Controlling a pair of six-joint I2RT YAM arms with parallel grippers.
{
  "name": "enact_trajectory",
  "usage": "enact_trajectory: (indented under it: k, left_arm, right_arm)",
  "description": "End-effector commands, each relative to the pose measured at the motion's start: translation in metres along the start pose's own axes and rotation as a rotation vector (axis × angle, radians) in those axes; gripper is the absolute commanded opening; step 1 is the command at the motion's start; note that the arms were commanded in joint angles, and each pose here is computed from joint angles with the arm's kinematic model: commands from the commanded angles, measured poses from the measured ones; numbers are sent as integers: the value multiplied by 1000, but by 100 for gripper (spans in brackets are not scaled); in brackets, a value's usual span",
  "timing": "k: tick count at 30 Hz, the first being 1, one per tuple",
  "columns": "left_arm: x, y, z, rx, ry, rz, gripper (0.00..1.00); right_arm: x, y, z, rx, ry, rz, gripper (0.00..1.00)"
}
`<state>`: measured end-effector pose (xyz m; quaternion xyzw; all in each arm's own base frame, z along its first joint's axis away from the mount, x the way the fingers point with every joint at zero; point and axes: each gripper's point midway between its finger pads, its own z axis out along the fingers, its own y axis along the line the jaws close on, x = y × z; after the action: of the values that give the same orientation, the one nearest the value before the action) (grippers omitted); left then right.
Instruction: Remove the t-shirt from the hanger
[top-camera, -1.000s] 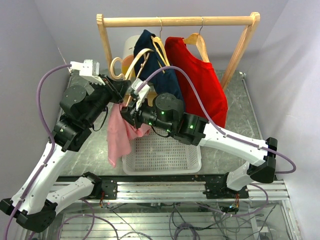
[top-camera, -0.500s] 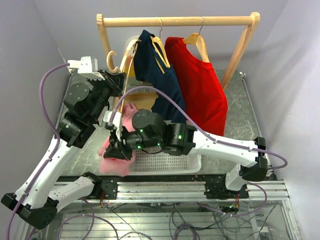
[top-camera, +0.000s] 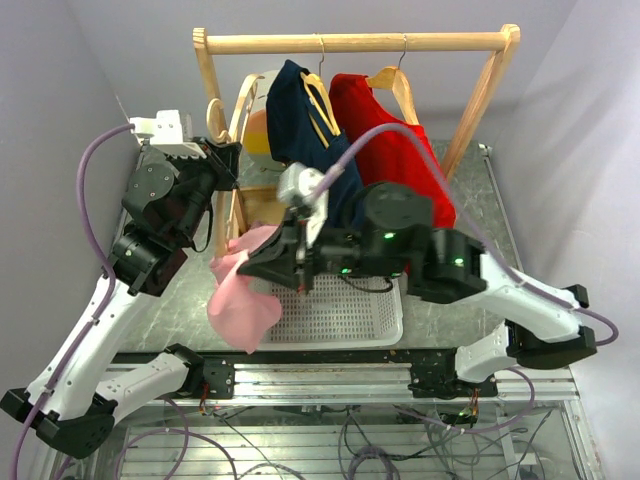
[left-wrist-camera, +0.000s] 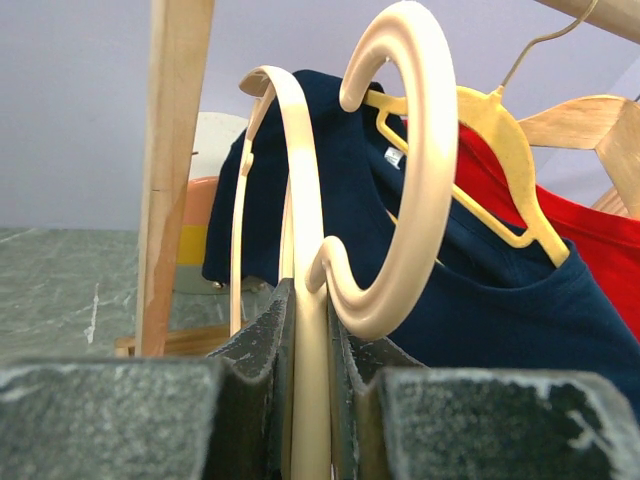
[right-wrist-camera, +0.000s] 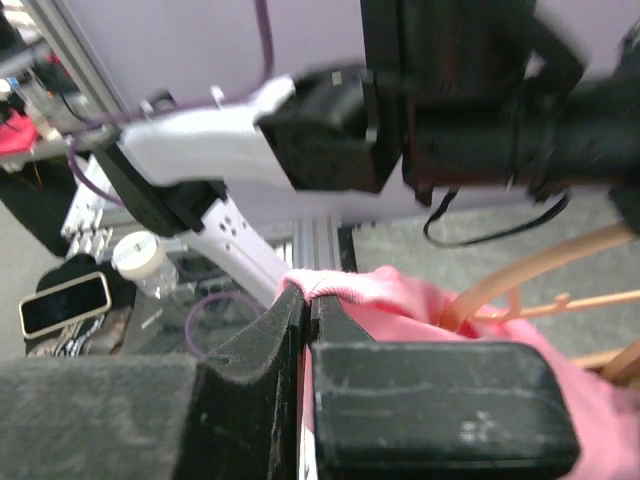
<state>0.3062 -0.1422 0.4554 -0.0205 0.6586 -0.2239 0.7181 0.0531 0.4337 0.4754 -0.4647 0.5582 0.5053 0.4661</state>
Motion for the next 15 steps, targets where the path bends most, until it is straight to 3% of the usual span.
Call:
enact_trajectory:
  k: [1,9,15]
  left_arm:
    - [-28,2,-9,-22,-69,21,7]
    - [-20,1,-10,-7,-38,31,7]
    - [-13,-1,-12,14,-18,27,7]
  right_arm:
    - [-71,18,-44,-39,-178,-109,0]
    - [-149,21,-100,18,-403,-262,0]
    - [-208,10,-157,162,-598,-370,0]
